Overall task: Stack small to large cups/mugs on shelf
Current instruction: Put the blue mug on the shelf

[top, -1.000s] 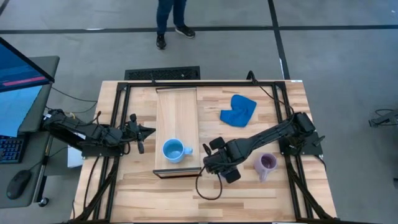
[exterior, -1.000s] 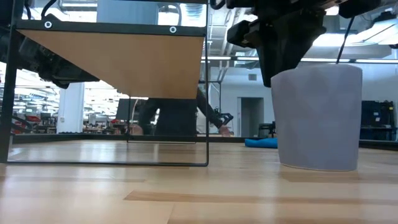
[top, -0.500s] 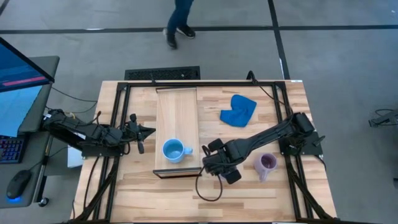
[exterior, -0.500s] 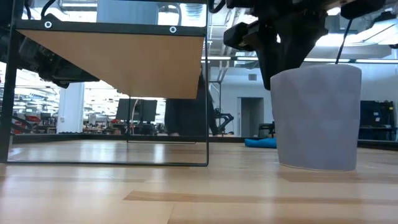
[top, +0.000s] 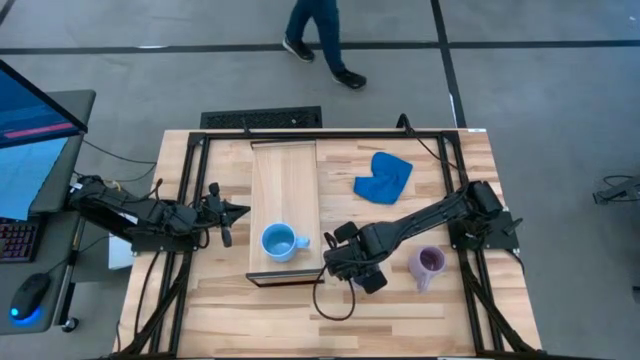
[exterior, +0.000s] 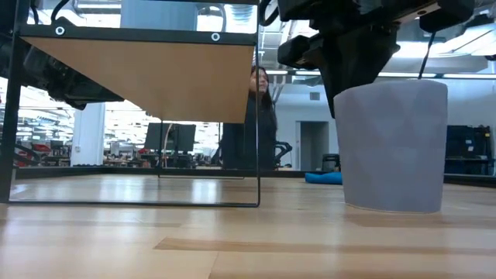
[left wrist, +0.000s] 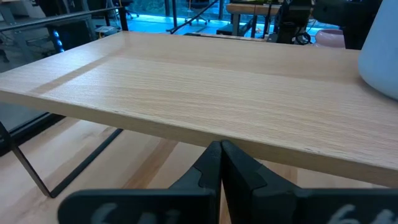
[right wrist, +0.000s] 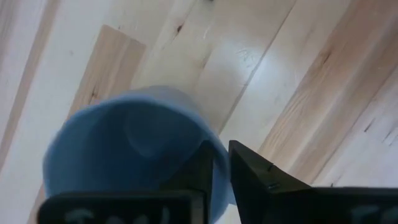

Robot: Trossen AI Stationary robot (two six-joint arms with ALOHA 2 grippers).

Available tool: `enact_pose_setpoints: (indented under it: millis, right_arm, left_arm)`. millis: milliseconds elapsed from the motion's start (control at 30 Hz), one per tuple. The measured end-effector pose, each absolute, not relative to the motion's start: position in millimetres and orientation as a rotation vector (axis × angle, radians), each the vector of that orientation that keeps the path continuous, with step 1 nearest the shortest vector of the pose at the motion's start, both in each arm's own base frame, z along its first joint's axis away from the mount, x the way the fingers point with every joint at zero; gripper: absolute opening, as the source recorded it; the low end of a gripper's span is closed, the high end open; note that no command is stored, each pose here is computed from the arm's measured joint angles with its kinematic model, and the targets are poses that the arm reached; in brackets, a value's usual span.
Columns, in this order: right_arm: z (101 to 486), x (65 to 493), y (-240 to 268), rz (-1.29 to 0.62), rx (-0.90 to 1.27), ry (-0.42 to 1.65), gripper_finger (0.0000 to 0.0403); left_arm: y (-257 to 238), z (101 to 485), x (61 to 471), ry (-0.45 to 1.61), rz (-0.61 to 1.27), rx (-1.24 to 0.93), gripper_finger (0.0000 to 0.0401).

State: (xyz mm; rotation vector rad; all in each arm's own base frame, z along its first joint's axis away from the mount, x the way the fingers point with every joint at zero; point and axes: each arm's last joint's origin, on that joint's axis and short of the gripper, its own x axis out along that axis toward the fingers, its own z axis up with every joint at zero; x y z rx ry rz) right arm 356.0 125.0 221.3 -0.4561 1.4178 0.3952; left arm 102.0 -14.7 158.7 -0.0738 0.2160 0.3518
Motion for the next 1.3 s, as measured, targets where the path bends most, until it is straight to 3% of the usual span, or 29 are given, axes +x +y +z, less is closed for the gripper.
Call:
enact_pose_setpoints:
  millis: [300, 600, 1000, 1300]
  right_arm:
    - [222, 357, 114, 0.376, -0.347, 1.451, 0.0015]
    - [222, 361, 98, 0.320, -0.139, 1.489, 0.0015]
    - [232, 360, 76, 0.248, -0.108, 1.564, 0.0010]
    - [282, 343, 52, 0.138, -0.055, 1.494, 0.0010]
  left_arm:
    - [-15, 159, 102, 0.216, 0.352, -0.074, 0.0000]
    - [-15, 159, 102, 0.217, 0.351, -0.074, 0.0000]
    - [-15, 158, 102, 0.215, 0.352, -0.089, 0.0000]
    - [-15, 158, 102, 0.220, 0.352, -0.093, 0.0000]
